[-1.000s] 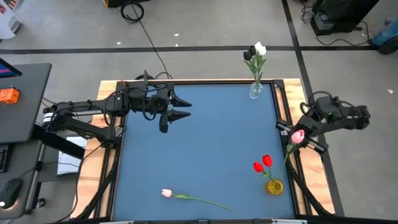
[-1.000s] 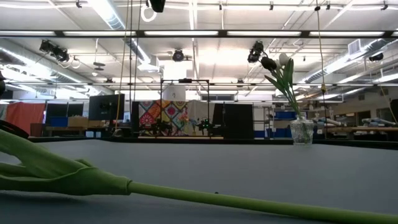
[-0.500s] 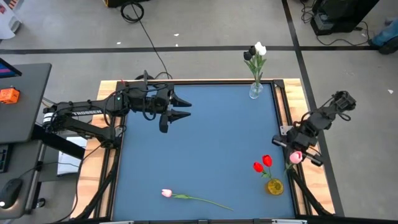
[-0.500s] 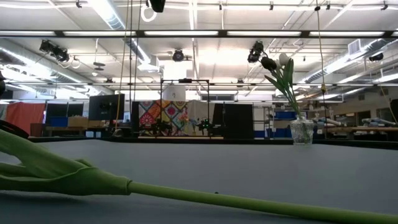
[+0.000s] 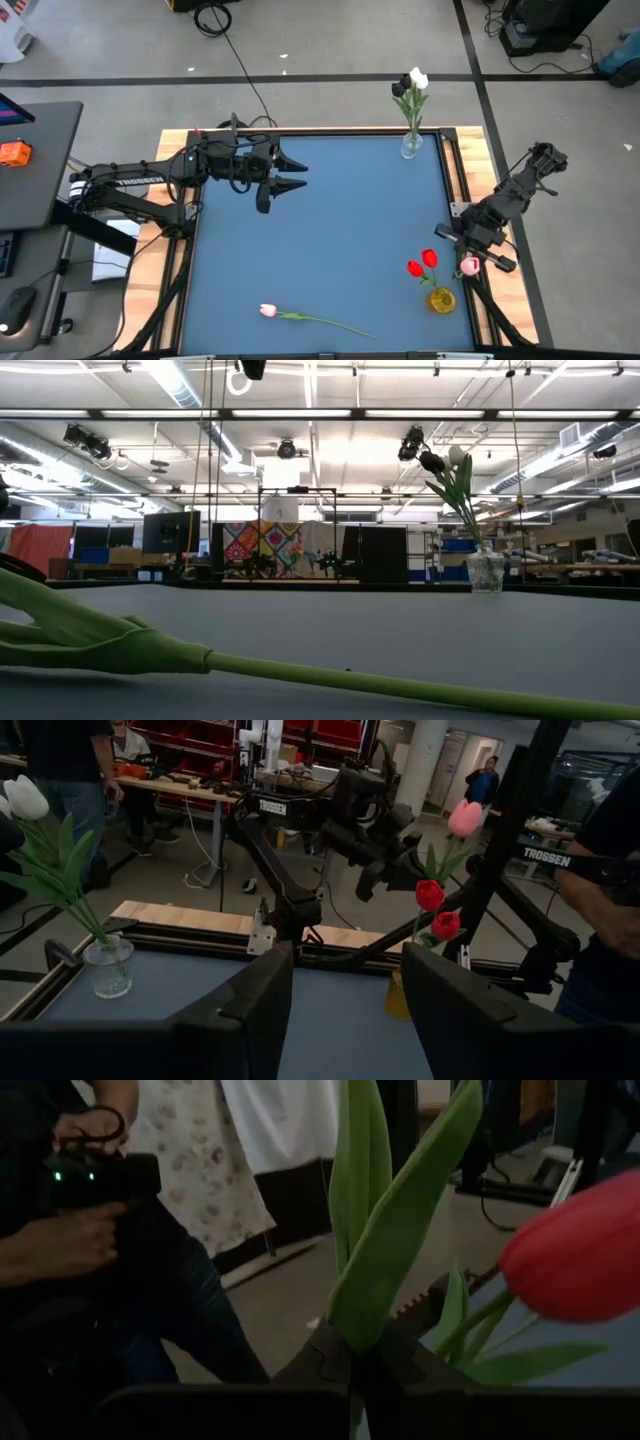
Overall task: Sort flowers into vase by color
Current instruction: Put the left pink tulip into the yellow vase, then put the pink tulip into the yellow vase
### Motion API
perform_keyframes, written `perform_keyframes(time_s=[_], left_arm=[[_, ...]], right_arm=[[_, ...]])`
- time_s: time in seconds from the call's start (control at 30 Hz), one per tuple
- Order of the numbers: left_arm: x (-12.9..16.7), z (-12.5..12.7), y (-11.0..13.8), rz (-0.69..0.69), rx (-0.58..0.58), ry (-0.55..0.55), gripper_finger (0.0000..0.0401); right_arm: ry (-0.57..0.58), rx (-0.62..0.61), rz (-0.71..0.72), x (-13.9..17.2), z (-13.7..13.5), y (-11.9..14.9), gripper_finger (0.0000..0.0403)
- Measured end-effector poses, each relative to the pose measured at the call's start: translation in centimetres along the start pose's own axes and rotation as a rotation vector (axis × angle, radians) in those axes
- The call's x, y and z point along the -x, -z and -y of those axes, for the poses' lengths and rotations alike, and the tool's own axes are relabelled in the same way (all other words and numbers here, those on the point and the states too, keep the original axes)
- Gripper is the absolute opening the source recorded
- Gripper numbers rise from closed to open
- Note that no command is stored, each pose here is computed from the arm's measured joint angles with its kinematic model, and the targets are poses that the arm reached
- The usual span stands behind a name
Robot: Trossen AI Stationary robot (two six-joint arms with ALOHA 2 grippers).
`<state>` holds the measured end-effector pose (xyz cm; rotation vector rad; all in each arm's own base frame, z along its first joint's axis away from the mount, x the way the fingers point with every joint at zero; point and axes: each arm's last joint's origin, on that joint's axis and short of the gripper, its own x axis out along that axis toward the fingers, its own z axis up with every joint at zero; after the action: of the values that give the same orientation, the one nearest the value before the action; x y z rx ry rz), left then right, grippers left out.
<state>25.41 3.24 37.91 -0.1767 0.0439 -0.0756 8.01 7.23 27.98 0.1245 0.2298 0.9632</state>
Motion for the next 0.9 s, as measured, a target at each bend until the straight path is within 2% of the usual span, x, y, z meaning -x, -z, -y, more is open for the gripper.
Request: perform_keyframes(time_s=[0.13, 0.37, 0.5, 0.63, 0.9], left_arm=[[0.0, 0.0, 0.0, 0.000, 0.000, 0.000, 0.0192], [0.0, 0.0, 0.0, 0.000, 0.000, 0.000, 0.0192], [0.0, 0.0, 0.0, 0.000, 0.000, 0.000, 0.0192], [0.0, 0.0, 0.0, 0.000, 0.000, 0.000, 0.0192], [0.0, 0.0, 0.0, 0.000, 0.000, 0.000, 0.0192]], right_arm=[[0.007, -0.019, -0.061, -0.4, 0.2, 0.5, 0.0028], [0.006, -0.034, -0.090, -0.8, 0.4, 0.7, 0.0103], [0.005, -0.051, -0.089, -0.8, 0.3, 0.7, 0.0132], [0.003, -0.066, -0.075, -0.8, 0.3, 0.6, 0.0140], [0.003, -0.070, 0.132, 0.2, -0.2, -1.4, 0.0137]])
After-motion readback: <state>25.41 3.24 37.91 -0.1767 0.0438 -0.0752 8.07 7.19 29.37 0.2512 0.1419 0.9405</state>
